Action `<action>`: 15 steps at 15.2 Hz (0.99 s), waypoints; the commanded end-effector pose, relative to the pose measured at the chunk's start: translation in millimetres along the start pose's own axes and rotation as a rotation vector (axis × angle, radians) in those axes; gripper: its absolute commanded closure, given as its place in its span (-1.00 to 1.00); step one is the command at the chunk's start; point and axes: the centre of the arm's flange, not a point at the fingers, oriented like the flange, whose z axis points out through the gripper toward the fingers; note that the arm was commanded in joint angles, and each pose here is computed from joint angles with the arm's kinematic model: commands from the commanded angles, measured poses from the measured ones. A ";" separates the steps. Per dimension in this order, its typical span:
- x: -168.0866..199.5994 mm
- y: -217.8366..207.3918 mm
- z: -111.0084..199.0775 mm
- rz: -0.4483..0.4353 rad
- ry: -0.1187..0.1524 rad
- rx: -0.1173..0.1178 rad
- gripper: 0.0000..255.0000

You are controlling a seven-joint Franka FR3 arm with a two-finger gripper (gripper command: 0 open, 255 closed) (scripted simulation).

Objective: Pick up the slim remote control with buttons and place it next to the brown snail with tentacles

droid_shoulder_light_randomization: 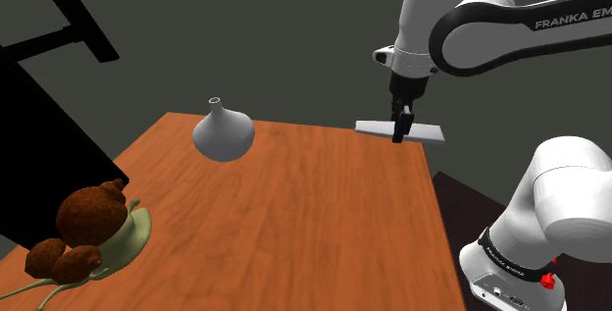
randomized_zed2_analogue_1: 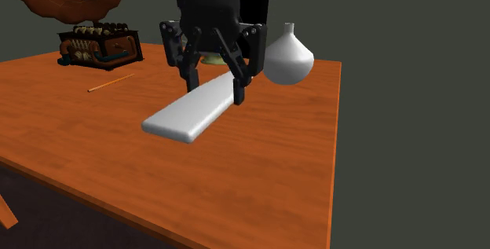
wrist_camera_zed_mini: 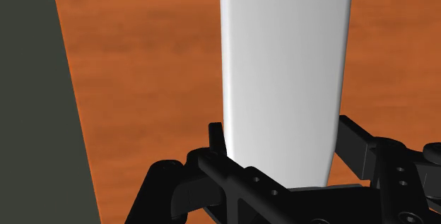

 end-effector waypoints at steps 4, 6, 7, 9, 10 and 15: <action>0.7 -0.5 -26.7 0.000 0.000 0.000 1.00; 0.6 -0.5 -37.3 0.000 0.000 0.000 1.00; 0.6 -0.4 -42.5 0.000 0.000 0.000 1.00; 0.5 -0.3 -53.1 0.000 0.000 0.000 1.00; 0.5 -0.3 -58.4 0.000 0.000 0.000 1.00; 0.3 -0.1 -83.4 0.000 0.000 0.000 1.00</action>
